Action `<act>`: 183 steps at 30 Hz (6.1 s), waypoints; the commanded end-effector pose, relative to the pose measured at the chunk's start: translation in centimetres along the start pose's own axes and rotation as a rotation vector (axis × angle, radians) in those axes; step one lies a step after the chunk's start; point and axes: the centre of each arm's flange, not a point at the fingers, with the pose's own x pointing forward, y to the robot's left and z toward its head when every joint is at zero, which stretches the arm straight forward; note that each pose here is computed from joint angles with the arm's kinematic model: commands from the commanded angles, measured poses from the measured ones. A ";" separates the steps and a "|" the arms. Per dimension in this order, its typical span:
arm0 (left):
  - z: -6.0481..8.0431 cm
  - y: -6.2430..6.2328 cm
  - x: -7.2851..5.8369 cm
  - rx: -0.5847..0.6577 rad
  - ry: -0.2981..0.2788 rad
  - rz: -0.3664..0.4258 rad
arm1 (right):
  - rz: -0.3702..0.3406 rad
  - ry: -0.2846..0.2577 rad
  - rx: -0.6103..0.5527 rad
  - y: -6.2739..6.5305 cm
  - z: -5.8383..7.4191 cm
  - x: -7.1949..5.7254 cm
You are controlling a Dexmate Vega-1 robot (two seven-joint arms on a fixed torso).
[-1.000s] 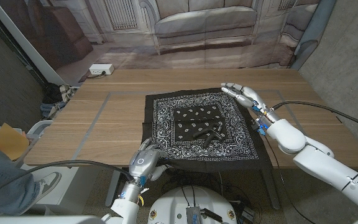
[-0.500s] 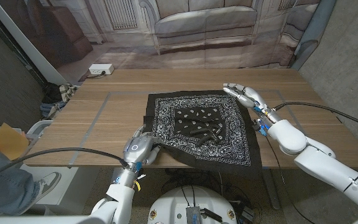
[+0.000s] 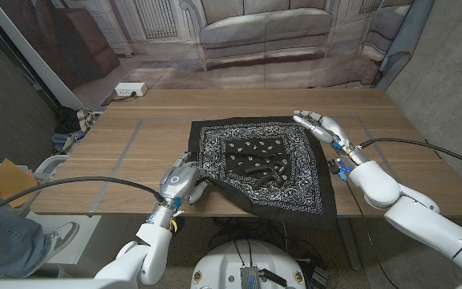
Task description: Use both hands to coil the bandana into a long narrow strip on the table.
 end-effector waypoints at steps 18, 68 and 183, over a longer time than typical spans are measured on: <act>-0.3 1.7 2.5 -0.006 -0.092 -0.024 | -0.188 0.026 -0.595 4.7 3.1 -15.6; 0.5 3.0 6.4 -0.029 -0.229 -0.004 | 0.005 0.273 -0.852 13.9 -3.2 -24.7; -0.1 5.7 9.3 -0.066 -0.124 0.118 | -0.275 0.128 -0.909 3.4 -1.7 -13.4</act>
